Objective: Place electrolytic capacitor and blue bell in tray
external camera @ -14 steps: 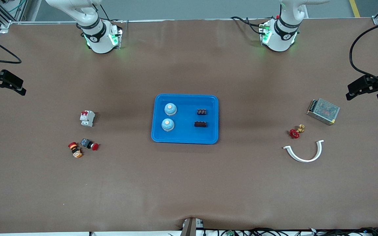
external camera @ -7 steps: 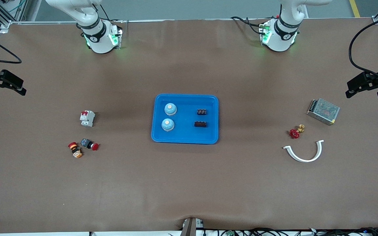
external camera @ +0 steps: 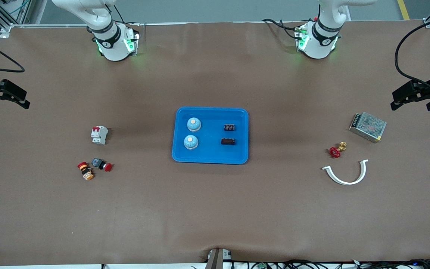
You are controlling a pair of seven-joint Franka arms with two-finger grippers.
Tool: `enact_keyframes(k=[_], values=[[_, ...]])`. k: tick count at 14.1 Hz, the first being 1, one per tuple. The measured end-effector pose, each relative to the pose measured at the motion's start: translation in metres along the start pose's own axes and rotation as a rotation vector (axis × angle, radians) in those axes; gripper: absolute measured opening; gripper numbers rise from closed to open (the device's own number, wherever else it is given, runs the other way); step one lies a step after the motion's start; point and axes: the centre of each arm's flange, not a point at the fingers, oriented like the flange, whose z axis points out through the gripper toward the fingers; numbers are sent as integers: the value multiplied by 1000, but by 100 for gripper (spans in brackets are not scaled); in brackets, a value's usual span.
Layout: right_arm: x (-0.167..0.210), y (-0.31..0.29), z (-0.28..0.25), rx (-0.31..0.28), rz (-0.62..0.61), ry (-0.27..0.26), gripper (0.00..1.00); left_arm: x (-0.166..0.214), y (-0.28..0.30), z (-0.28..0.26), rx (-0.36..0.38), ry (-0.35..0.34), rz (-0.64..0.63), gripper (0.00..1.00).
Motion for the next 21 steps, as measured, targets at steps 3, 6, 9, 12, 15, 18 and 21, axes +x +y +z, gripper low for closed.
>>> enact_keyframes(k=[3, 6, 9, 12, 15, 18, 21], values=[[0, 2, 0, 0, 4, 0, 100, 0, 4, 1, -1, -3, 8, 100], [0, 4, 0, -1, 7, 0, 100, 0, 4, 0, -1, -2, -6, 100], [0, 4, 0, -1, 8, 0, 100, 0, 6, 0, -2, -2, -7, 100], [0, 4, 0, -1, 8, 0, 100, 0, 7, 0, -2, -1, -5, 100], [0, 2, 0, 0, 11, 0, 100, -1, 5, -2, -2, 3, -8, 100], [0, -1, 0, 0, 29, 0, 100, -1, 5, -3, -2, 6, -9, 100], [0, 0, 0, 0, 30, 0, 100, -1, 1, -5, -1, 11, -16, 100]])
